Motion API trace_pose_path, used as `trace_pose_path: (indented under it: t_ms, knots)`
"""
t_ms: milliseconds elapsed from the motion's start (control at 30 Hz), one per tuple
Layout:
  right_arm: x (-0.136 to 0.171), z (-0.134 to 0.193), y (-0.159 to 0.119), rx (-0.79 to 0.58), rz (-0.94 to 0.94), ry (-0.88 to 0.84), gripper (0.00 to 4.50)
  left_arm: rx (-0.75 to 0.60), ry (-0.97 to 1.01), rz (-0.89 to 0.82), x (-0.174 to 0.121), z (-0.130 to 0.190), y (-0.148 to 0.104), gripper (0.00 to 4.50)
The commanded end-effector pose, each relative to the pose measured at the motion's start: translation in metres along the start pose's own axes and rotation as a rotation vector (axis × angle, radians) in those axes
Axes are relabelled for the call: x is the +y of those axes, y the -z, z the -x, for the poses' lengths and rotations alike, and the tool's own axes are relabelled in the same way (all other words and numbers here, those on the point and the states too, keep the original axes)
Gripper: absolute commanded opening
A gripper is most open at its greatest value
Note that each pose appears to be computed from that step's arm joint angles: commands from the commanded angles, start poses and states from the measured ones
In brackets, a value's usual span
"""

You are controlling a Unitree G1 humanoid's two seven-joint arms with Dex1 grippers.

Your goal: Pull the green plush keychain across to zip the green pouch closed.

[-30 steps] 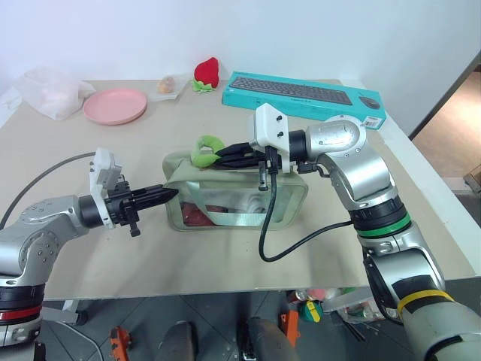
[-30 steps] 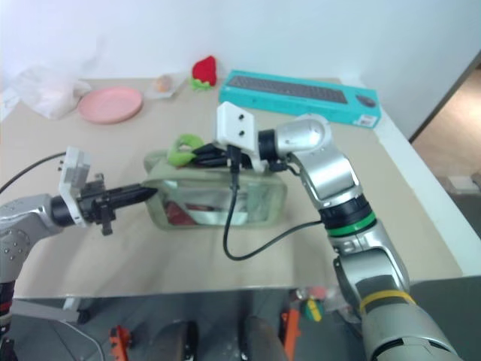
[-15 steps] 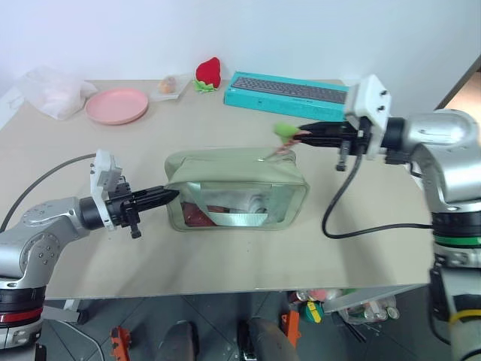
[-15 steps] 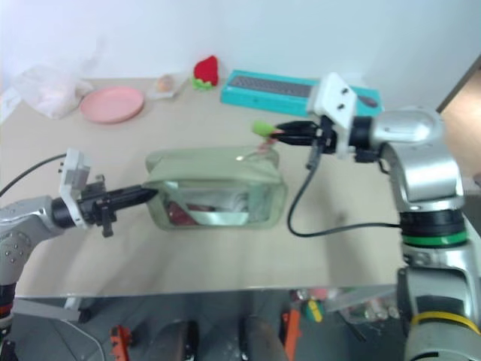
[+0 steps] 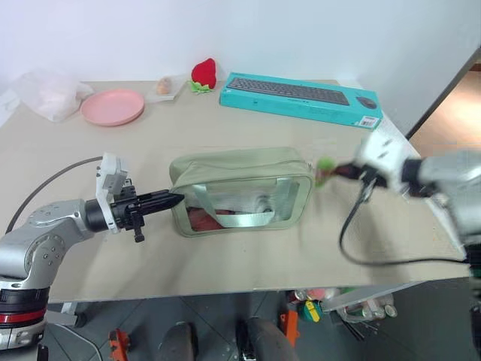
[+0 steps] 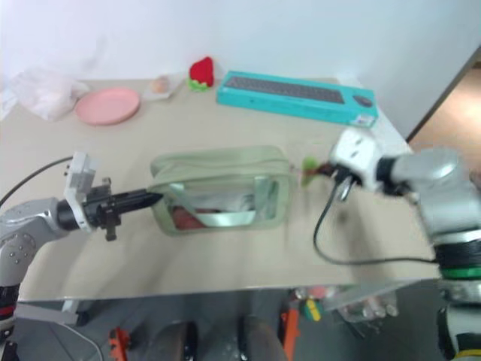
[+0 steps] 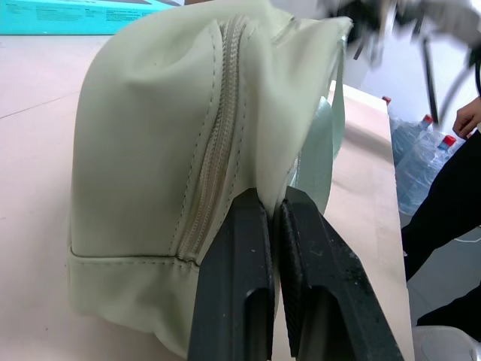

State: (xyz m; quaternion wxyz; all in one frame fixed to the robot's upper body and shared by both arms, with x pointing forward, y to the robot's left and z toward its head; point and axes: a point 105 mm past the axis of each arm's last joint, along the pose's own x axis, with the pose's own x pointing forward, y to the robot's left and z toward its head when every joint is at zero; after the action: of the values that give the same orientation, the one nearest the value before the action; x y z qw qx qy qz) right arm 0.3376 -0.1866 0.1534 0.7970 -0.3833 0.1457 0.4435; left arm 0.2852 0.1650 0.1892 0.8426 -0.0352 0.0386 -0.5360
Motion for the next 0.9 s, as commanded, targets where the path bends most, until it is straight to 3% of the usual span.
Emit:
trace_pose_path:
  t_ms: [33, 233, 333, 467, 567, 633, 767, 900]
  knots:
    - [0.007, -0.009, -0.020, -0.042, 0.052, -0.004, 0.04, -0.013, -0.017, -0.010, 0.003, 0.005, -0.011, 0.00]
    - [-0.007, 0.002, -0.031, -0.043, 0.108, 0.033, 0.04, -0.065, -0.080, 0.018, 0.015, 0.008, -0.023, 0.00]
    - [-0.025, 0.012, -0.040, -0.093, 0.044, 0.102, 0.04, -0.058, -0.105, 0.026, 0.020, 0.009, -0.021, 0.00]
    - [-0.048, 0.037, -0.053, -0.198, -0.065, 0.209, 1.32, -0.084, -0.108, 0.063, 0.021, 0.012, -0.028, 1.37]
    - [-0.040, 0.054, -0.048, -0.217, -0.109, 0.164, 2.31, -0.106, -0.169, 0.017, 0.025, 0.018, -0.042, 2.36]
    - [-0.036, 0.067, -0.046, -0.248, -0.151, 0.144, 2.36, -0.132, -0.207, -0.006, 0.027, 0.025, -0.052, 3.08]
    - [-0.035, 0.103, -0.048, -0.366, -0.257, 0.167, 2.36, -0.079, -0.307, -0.042, 0.034, 0.053, -0.051, 3.08]
    - [-0.026, 0.117, -0.064, -0.475, -0.290, 0.156, 2.36, -0.147, -0.430, -0.015, 0.050, 0.084, -0.056, 3.08]
